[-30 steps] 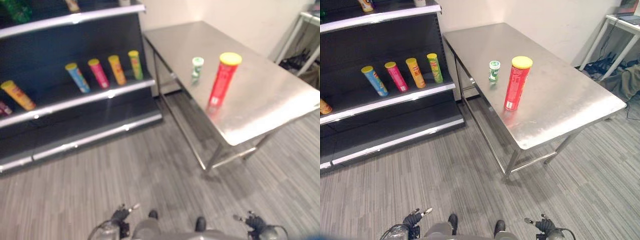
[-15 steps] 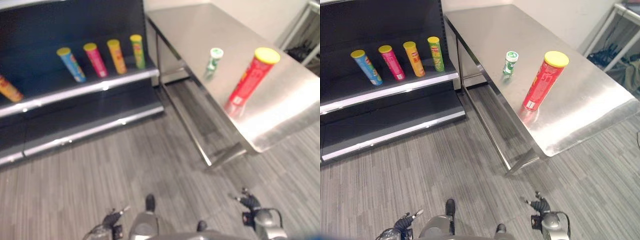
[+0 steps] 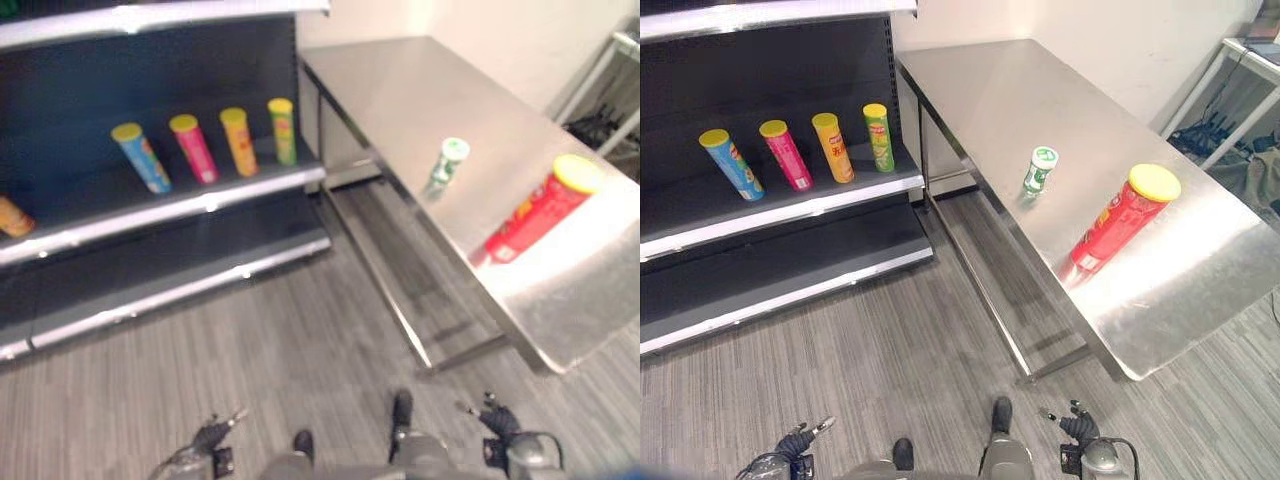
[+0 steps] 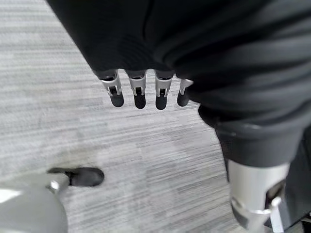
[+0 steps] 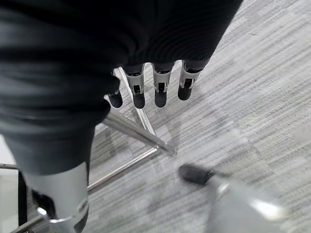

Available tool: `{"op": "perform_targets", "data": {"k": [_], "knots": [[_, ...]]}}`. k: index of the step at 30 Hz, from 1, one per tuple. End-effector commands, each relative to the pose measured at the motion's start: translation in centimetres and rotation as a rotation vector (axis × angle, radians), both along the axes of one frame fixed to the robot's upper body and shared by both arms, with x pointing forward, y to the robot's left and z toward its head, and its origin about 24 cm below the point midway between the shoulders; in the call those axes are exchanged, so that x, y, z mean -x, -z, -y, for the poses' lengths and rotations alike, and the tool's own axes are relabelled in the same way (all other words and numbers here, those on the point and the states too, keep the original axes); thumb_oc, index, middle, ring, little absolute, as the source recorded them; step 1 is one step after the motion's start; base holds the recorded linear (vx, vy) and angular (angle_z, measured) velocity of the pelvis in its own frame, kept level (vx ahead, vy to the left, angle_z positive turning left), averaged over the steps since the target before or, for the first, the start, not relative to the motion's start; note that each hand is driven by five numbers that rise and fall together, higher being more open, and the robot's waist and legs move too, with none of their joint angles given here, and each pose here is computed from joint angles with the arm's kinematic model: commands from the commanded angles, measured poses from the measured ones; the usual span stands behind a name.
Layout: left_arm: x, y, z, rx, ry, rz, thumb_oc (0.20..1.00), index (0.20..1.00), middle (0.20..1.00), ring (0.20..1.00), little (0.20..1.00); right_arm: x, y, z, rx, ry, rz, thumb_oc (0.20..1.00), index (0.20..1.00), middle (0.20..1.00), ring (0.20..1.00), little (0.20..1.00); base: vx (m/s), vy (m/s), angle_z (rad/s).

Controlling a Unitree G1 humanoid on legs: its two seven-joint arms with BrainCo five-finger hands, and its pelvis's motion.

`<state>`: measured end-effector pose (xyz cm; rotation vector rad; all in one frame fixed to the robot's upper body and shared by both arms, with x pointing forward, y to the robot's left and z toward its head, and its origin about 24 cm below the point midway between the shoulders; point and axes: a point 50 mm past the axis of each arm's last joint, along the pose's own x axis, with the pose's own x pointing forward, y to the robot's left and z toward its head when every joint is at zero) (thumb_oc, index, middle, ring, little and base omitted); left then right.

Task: Put the goods on the table back onto the shelves and tidy them up.

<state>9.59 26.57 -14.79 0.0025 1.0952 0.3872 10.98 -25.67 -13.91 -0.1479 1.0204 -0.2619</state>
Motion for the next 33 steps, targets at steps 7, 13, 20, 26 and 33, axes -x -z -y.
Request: {"op": "perform_targets", "data": {"k": [7,13,20,26,33], "knots": [[-3.2,-0.7,1.1,-0.015,0.143,0.080,1.000,1.000,1.000,1.000,1.000,5.4,1.6,2.0,0.007,0.114,-0.252,1.000,1.000,1.000,1.000,1.000,0.18,-0.117,0.35],[-3.8,-0.8,1.7,-0.003,0.143,0.100,1.000,1.000,1.000,1.000,1.000,6.3,2.0,1.6,0.004,0.111,-0.317,1.000,1.000,1.000,1.000,1.000,0.12,0.082,0.04],[-3.1,-0.6,1.3,-0.012,0.151,0.078,1.000,1.000,1.000,1.000,1.000,4.7,1.0,3.5,0.006,0.319,-0.177,1.000,1.000,1.000,1.000,1.000,0.05,0.249,-0.54],[-3.4,-1.3,-1.0,-0.077,0.123,0.076,1.000,1.000,1.000,1.000,1.000,5.1,-1.0,7.8,0.042,0.634,-0.015,1.000,1.000,1.000,1.000,1.000,0.03,0.126,-0.59],[-2.5,-0.9,-0.9,-0.069,0.151,0.025,1.000,1.000,1.000,1.000,1.000,5.9,-8.3,16.6,0.183,0.996,0.439,1.000,1.000,1.000,1.000,1.000,0.08,0.061,-0.23]]}}
